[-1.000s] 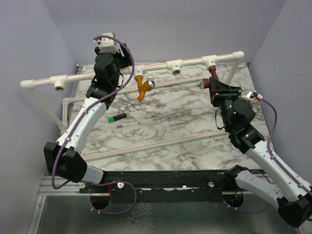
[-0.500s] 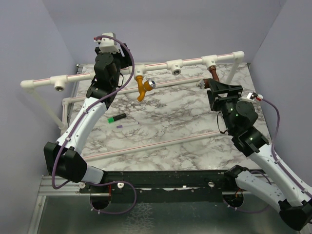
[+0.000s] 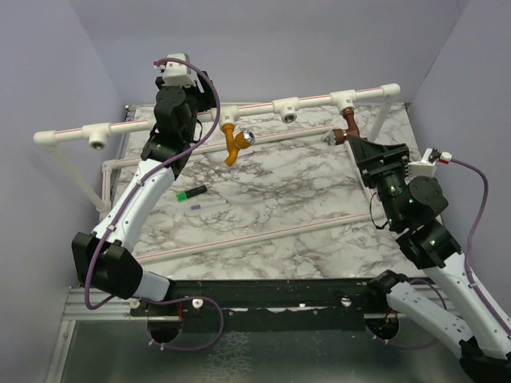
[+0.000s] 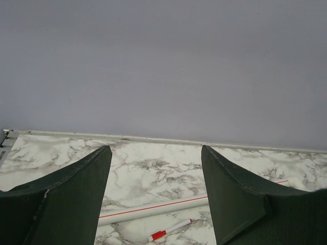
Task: Install the water faucets
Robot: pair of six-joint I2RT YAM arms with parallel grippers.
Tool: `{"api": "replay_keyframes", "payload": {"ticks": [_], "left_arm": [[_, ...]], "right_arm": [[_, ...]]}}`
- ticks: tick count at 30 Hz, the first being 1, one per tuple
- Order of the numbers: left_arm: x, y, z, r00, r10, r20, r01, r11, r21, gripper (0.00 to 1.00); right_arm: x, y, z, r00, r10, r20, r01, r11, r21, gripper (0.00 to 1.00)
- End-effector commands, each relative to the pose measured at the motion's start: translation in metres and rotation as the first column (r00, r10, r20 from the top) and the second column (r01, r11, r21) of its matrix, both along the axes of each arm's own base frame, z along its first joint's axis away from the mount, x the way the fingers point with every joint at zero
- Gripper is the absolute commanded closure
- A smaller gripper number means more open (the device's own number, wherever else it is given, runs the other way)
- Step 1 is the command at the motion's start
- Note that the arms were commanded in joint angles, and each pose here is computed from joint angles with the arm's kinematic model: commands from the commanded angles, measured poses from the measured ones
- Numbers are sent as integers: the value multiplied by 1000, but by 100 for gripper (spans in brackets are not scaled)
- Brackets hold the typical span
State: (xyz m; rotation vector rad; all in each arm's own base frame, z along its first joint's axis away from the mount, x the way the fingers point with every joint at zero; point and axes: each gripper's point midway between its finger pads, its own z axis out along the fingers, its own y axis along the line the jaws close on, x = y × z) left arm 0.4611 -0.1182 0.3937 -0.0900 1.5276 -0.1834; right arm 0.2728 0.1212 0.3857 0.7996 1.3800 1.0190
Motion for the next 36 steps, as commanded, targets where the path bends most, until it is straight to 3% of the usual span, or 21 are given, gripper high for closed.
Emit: {"api": "replay_keyframes", "payload": {"ticks": [1,5,8,12,14,17,22,24,27,30,36], "left_arm": [[-13,-14,-124,929,-49,-367,112,982,153,28],[-14,-14,-124,929,-50,-365,113,982,152,27],[-14,-14,-123,930,-52,-365,114,982,151,28],[-14,-14,-123,930,-51,-364,113,982,151,28],[-14,-14,-124,929,-51,-365,113,982,151,27],[-14,-14,-124,929,-52,-366,115,982,150,27],[-14,-14,-124,929,-52,-366,115,982,151,27],[-14,-14,-123,930,-51,-365,114,982,151,27],[-14,-13,-122,931,-50,-362,112,982,152,27],[-14,-13,-123,930,-49,-364,112,982,153,27],[-14,-15,-124,929,-56,-367,118,982,148,27]], "right_arm": [[-15,-8,9,998,21,64,-4,970,-243,28],[-20,-22,14,993,-7,115,55,905,-421,28],[-22,-33,15,989,-21,145,102,809,-578,27],[-25,-39,21,979,31,201,140,612,-778,26],[-27,-37,24,966,110,232,159,452,-878,26],[-30,-36,27,948,190,255,201,263,-944,26],[-29,-34,21,925,303,229,255,-48,-966,28],[-26,-31,11,916,357,185,267,-195,-944,28],[-20,-29,-2,905,401,143,300,-361,-883,28],[-13,-31,-1,899,407,158,358,-478,-802,27],[6,-27,12,886,417,203,442,-630,-639,23]]}}
